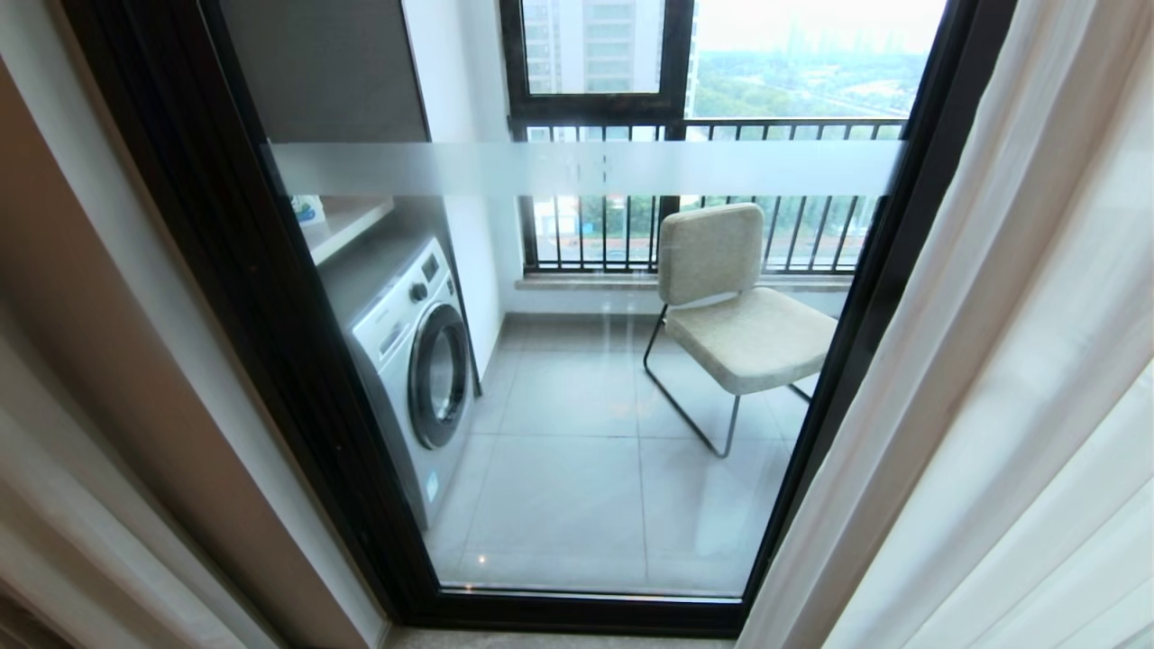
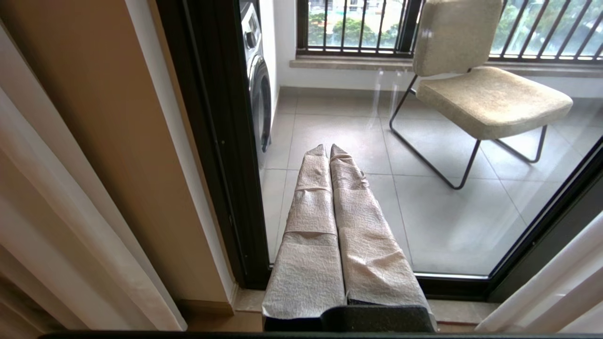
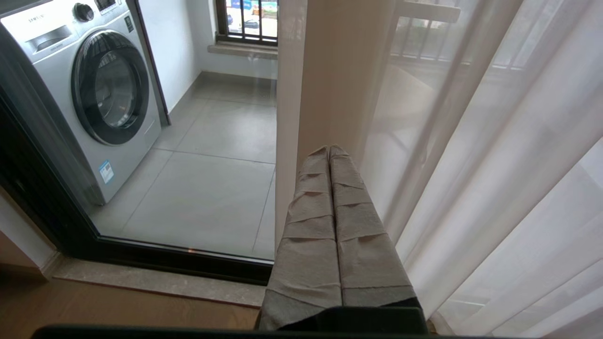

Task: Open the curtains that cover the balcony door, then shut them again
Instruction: Pull the inner curtains open on both sides

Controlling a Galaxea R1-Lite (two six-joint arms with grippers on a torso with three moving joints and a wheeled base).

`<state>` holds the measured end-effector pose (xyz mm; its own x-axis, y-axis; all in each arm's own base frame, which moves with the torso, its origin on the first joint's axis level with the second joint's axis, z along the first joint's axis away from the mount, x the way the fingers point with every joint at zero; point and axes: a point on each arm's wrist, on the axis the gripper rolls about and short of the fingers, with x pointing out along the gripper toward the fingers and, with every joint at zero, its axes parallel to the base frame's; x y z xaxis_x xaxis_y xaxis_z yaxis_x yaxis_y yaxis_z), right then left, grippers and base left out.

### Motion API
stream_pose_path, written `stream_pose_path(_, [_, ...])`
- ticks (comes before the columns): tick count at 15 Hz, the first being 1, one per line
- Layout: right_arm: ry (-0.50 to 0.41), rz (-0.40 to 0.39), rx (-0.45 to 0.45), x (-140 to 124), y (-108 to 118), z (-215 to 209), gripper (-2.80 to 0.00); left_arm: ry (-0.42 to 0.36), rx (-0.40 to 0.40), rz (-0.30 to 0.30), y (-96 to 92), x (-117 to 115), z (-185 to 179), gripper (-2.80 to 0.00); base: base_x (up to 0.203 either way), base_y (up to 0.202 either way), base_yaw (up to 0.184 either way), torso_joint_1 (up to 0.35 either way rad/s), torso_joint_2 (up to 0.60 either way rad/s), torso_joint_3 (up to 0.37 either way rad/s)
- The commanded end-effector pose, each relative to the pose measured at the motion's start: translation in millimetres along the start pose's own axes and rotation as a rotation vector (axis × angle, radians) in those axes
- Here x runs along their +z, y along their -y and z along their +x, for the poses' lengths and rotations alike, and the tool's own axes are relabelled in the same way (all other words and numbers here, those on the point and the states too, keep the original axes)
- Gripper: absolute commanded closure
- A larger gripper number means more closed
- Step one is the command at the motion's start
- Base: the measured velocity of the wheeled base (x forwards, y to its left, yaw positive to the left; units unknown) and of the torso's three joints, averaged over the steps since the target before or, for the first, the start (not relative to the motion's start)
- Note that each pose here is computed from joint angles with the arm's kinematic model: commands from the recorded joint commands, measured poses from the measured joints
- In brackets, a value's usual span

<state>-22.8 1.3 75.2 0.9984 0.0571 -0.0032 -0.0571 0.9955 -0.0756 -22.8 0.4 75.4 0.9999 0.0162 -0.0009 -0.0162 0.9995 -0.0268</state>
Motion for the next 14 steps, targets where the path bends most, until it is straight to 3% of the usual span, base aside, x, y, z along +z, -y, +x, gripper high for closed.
stream_pose_path(1, [0.0,-0.001,0.0,0.0,0.0,0.0,0.0,0.001,0.001,-0.001,0.0,0.0,0.0,0.0,0.0,0.0,0.0,0.0,0.0,0.0])
stream_pose_path(6, [0.0,-0.001,0.001,0.0,0.0,0.0,0.0,0.002,0.001,-0.002,0.0,0.2,0.0,0.0,0.153,0.0,-0.001,0.011,0.0,0.002])
stream_pose_path(14, [0.0,-0.001,0.001,0.0,0.0,0.0,0.0,0.002,0.001,-0.002,0.0,0.2,0.0,0.0,0.0,0.0,0.0,0.0,0.0,0.0])
